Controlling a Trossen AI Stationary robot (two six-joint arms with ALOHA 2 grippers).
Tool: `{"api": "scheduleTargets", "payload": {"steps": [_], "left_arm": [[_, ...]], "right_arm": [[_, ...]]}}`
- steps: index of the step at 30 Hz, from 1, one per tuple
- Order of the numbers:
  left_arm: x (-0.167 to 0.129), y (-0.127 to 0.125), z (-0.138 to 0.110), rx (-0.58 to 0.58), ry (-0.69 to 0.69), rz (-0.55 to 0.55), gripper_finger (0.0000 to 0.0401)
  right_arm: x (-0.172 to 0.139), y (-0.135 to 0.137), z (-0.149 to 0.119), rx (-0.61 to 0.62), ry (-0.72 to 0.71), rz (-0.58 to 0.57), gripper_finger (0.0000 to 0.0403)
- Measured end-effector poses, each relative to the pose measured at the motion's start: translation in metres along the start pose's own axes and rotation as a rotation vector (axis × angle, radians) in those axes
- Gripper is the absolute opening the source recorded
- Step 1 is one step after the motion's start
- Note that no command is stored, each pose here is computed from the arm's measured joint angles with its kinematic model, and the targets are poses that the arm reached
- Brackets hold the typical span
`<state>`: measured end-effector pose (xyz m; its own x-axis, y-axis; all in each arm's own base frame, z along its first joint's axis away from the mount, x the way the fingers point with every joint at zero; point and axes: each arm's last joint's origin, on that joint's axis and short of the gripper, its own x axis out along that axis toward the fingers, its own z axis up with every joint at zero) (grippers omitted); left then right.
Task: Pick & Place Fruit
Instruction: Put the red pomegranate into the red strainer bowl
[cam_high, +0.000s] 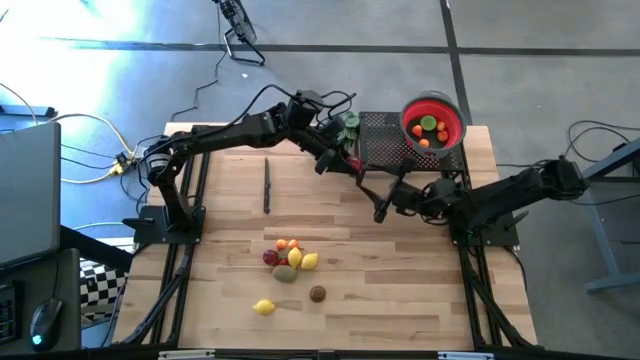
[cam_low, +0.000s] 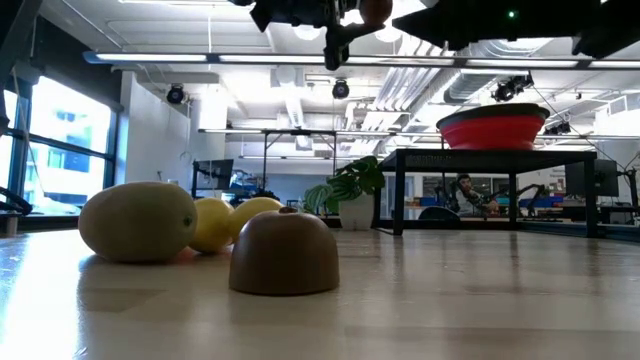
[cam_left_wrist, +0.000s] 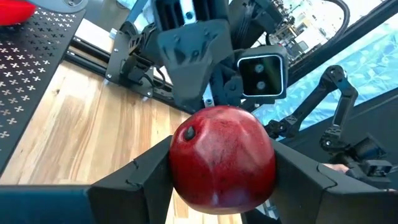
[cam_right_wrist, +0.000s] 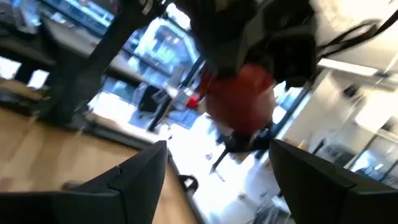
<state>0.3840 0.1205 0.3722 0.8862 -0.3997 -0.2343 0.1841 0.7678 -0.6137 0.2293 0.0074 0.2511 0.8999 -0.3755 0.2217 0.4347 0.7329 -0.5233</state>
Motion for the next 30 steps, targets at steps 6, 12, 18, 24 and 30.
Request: {"api": "scheduleTargets", "payload": {"steps": [6,12,18,24,30], "left_arm": [[0.000,0.000,0.000,0.000,0.000,0.000,0.0211],[0.000,0.000,-0.001,-0.008,0.006,-0.002,0.0211],[0.001,0.001,-0.001,-0.010,0.005,0.005,0.0211],[0.001,0.001,-0.001,-0.014,0.010,0.002,0.0211],[0.000,0.001,-0.001,-0.014,0.011,-0.006,0.0211]], "right_arm": [[0.004,0.002,0.001,-0.105,-0.053,-0.032,0.0275],[0.013,0.007,0.002,-0.128,-0.094,0.013,0.0275],[0.023,0.004,0.011,-0.147,-0.110,-0.062,0.0275],[0.029,0.008,0.015,-0.190,-0.107,0.001,0.0275],[0.033,0.003,0.015,-0.192,-0.101,-0.014,0.0275]]}}
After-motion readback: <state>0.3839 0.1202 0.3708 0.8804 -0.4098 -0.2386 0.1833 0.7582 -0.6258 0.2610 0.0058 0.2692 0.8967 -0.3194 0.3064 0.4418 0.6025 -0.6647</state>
